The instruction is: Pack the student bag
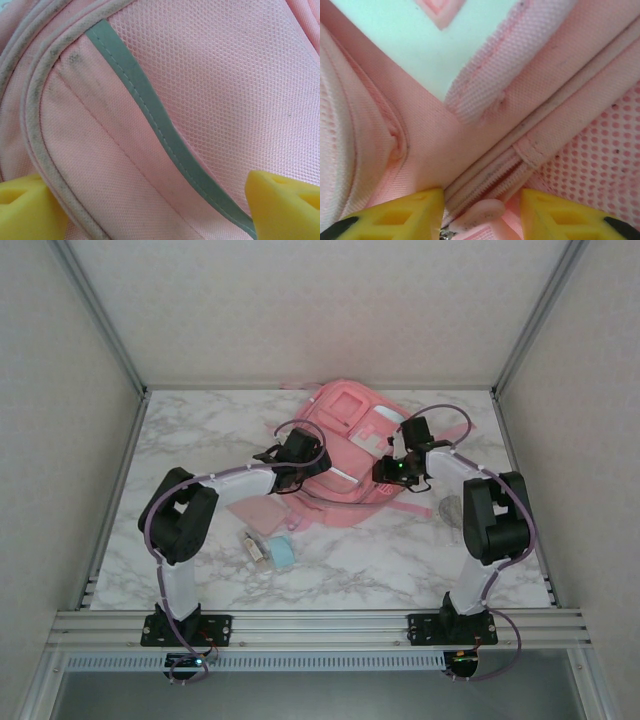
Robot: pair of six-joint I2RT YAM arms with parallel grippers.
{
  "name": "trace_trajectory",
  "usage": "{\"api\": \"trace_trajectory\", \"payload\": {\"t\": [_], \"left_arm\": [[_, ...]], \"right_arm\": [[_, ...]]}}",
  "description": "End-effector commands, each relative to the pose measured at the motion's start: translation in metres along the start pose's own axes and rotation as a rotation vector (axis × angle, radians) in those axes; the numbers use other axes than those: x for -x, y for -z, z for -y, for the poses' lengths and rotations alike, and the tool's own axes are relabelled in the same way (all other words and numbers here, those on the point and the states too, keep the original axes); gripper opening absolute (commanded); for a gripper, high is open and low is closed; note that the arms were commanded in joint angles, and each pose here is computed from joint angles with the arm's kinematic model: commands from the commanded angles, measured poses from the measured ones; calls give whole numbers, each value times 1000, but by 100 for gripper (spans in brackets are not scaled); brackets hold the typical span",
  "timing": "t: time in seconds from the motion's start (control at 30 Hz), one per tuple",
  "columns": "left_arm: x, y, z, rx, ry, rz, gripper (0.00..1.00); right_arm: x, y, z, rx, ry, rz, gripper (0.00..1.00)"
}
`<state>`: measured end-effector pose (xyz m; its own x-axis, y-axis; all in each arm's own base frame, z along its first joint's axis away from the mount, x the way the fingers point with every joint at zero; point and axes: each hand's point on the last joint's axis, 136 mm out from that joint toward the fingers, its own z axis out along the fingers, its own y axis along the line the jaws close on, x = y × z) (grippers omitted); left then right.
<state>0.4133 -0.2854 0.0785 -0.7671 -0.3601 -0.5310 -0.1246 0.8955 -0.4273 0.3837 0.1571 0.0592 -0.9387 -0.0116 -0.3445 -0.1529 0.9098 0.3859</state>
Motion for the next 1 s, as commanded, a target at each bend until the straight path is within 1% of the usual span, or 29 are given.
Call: {"api": "trace_trajectory", "payload": {"t": [0.0, 0.07, 0.17, 0.27, 0.37, 0.53, 0.67, 0.77, 0.9, 0.97], "left_arm": [[5, 10, 27, -96, -10, -26, 87], [6, 8, 28, -99, -1, -27, 87], [8, 6, 26, -100, 13, -26, 87], [13, 6, 25, -100, 25, -17, 87], [15, 3, 22, -95, 32, -14, 87], [21, 1, 20, -91, 36, -7, 87], [23, 2, 22, -95, 33, -5, 87], [26, 7, 25, -105, 31, 0, 86], [30, 20, 28, -114, 6, 4, 87], [30, 29, 28, -111, -16, -10, 86]], "right_arm": [[13, 5, -33, 164, 93, 77, 46], [11, 11, -42, 218, 114, 84, 45], [2, 22, -59, 307, 108, 59, 43], [-13, 35, -77, 385, 99, 27, 42], [-32, 47, -91, 403, 115, 3, 42], [-51, 66, -93, 378, 128, 9, 43], [-53, 66, -81, 306, 158, 27, 44], [-49, 58, -64, 226, 137, 24, 44], [-41, 48, -25, 67, 6, 28, 45], [-35, 44, -5, 6, -98, 52, 46]]}}
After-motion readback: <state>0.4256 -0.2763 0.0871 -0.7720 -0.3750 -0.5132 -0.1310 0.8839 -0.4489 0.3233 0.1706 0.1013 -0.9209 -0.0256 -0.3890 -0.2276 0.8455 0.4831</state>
